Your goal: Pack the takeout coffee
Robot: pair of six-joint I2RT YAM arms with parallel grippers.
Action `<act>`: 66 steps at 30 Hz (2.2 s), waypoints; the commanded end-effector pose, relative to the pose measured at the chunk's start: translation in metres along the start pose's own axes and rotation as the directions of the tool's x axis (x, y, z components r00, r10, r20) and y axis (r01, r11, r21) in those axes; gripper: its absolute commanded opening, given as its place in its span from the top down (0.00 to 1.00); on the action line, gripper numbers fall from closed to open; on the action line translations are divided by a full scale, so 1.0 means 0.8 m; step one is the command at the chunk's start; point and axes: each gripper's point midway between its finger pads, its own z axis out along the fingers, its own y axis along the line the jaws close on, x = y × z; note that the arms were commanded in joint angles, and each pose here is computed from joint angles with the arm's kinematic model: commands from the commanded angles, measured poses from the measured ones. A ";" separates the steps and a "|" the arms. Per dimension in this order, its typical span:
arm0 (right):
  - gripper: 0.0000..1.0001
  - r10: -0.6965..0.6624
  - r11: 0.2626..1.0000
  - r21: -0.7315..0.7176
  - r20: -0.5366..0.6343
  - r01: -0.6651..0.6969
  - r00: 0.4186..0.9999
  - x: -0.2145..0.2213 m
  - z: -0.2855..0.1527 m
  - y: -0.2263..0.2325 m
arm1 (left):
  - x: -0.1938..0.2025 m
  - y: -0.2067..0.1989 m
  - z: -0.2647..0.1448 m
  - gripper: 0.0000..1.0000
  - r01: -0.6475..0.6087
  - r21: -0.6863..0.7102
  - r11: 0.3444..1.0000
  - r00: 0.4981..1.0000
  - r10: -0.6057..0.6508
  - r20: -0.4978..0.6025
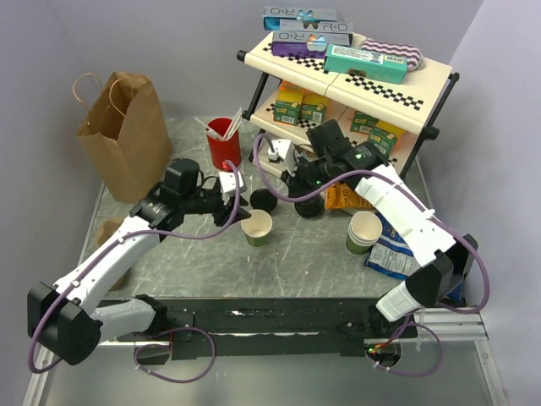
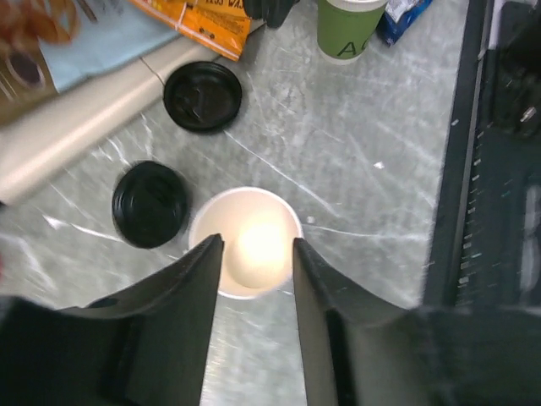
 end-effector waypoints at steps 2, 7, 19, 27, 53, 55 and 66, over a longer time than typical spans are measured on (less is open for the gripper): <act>0.80 -0.077 0.987 0.142 -0.010 0.078 0.997 0.003 0.013 -0.050 | -0.003 -0.001 -0.009 0.51 0.231 -0.031 0.972 0.971 -0.229 0.074; 0.78 0.002 0.993 0.121 -0.020 0.001 1.000 0.019 0.047 -0.052 | 0.019 0.006 0.003 0.37 0.401 -0.064 0.914 0.915 -0.396 0.078; 0.74 0.108 0.968 0.229 -0.028 -0.099 0.994 0.030 0.047 -0.072 | 0.049 0.045 0.041 0.43 0.493 -0.177 0.852 0.866 -0.500 0.005; 0.74 0.123 0.972 0.203 -0.033 -0.114 0.992 0.036 0.054 -0.069 | 0.085 0.043 0.053 0.50 0.463 -0.201 0.863 0.861 -0.492 -0.131; 0.74 0.135 0.975 0.184 -0.057 -0.122 0.989 0.046 0.063 -0.066 | 0.040 0.038 0.057 0.71 0.484 -0.103 0.869 0.868 -0.492 -0.069; 0.74 0.136 0.975 0.184 -0.057 -0.124 0.989 0.046 0.063 -0.065 | 0.038 0.050 0.055 0.70 0.475 -0.152 0.867 0.872 -0.487 -0.057; 0.74 0.128 0.974 0.196 -0.064 -0.114 0.990 0.046 0.064 -0.071 | 0.101 0.059 0.059 0.48 0.433 -0.247 0.867 0.857 -0.481 -0.186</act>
